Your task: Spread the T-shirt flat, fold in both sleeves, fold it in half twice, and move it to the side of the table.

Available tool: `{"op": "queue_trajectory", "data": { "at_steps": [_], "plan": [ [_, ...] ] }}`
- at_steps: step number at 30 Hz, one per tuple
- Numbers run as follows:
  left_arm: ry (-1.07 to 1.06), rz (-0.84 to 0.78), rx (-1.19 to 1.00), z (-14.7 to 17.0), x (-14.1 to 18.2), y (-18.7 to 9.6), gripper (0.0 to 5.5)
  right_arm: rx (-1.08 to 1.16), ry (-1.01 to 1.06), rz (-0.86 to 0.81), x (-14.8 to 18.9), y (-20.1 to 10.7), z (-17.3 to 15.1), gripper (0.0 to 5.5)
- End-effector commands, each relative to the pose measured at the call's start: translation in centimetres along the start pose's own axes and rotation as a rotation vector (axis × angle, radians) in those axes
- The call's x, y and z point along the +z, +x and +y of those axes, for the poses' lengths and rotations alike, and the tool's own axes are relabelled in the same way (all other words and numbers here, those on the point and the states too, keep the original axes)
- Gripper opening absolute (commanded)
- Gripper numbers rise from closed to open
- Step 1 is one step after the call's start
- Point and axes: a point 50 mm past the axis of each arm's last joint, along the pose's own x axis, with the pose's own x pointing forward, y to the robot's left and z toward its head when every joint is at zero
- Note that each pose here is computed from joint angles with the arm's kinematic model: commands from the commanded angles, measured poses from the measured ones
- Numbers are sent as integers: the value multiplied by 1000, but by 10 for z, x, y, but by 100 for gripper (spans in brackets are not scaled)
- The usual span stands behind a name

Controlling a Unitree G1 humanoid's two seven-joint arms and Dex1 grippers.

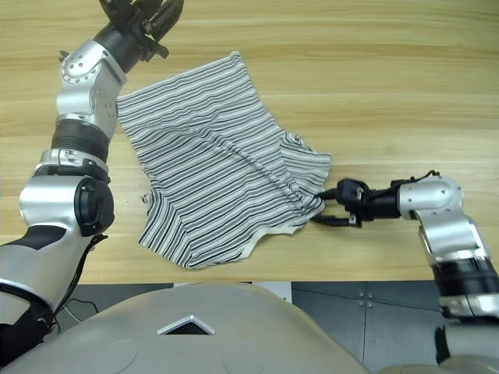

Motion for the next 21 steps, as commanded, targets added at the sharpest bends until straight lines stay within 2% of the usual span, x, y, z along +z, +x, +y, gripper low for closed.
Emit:
{"op": "queue_trajectory", "data": {
  "at_steps": [1, 4, 8, 11, 14, 17, 19, 21],
  "plan": [
    [2, 10, -5, -2, -3, -1, 194, 187, 52, -47, 10, 28, 44, 259],
    [8, 22, -18, -5, -6, -2, 194, 146, 27, -161, 36, 41, 48, 259],
    [3, 31, -11, -4, -11, -5, 194, -50, 20, -259, 65, 35, 23, 259],
    [-2, 38, -10, -6, -15, -5, 194, -171, 21, -272, 75, 12, -5, 259],
    [-2, 42, -16, -7, -17, -5, 194, -111, 10, -241, 71, -18, -13, 259],
    [-4, 42, -18, -8, -17, -5, 194, -18, 36, -388, 84, -44, -17, 259],
    [-7, 43, -19, -8, -18, -5, 194, -177, 61, -464, 92, -45, -42, 259],
    [-5, 47, -29, -10, -20, -5, 194, -419, 125, -451, 91, -29, -77, 259]
  ]
}}
